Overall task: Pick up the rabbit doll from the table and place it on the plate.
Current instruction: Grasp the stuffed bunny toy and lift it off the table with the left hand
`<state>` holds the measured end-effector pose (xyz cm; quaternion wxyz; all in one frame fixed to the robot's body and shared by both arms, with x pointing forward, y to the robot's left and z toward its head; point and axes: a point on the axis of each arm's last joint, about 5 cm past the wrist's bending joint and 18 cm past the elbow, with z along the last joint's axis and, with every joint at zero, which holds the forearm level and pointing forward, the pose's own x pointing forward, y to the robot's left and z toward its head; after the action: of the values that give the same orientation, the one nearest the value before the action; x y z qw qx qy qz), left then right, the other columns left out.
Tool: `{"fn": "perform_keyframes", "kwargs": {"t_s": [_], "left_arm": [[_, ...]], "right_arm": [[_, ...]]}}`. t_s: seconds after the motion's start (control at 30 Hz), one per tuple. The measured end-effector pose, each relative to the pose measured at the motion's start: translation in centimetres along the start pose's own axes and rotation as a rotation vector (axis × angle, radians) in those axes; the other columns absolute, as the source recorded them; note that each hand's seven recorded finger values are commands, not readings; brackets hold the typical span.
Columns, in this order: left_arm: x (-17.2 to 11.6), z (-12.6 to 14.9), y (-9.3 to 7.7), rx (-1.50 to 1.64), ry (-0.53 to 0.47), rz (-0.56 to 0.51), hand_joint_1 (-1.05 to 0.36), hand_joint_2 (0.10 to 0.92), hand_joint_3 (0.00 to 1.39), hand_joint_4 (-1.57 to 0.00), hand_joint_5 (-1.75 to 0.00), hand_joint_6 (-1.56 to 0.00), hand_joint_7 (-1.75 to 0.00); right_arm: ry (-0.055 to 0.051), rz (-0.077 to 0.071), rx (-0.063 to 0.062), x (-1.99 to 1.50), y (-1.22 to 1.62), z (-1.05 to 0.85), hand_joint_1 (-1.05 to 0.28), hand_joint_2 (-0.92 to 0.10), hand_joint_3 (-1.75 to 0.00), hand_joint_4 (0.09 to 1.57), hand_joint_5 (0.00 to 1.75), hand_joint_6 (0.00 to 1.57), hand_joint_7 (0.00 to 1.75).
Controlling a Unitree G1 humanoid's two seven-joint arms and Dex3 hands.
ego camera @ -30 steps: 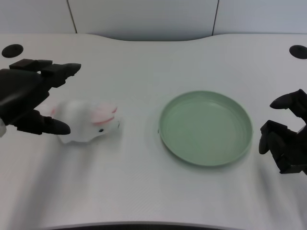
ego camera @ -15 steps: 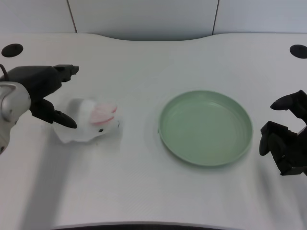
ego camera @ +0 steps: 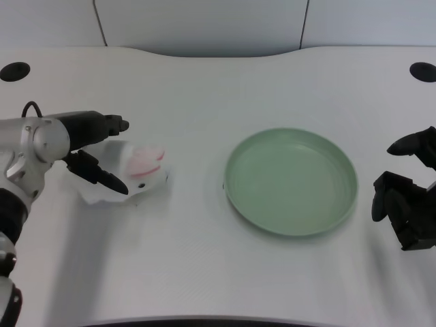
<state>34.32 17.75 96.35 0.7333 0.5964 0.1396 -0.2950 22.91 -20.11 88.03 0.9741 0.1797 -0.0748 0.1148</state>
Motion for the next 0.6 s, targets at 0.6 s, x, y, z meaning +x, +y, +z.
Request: {"fn": "perform_keyframes", "kwargs": {"t_s": [0.6], "left_arm": [[1.7, 0.4, -2.6, 0.259, 0.055, 0.046, -0.91, 0.831, 0.0, 0.0, 0.0, -0.04, -0.03]], "right_arm": [[0.006, -0.009, 0.045, -0.68, 0.06, 0.28, 0.03, -0.01, -1.75, 1.06, 1.64, 0.75, 1.61]]}}
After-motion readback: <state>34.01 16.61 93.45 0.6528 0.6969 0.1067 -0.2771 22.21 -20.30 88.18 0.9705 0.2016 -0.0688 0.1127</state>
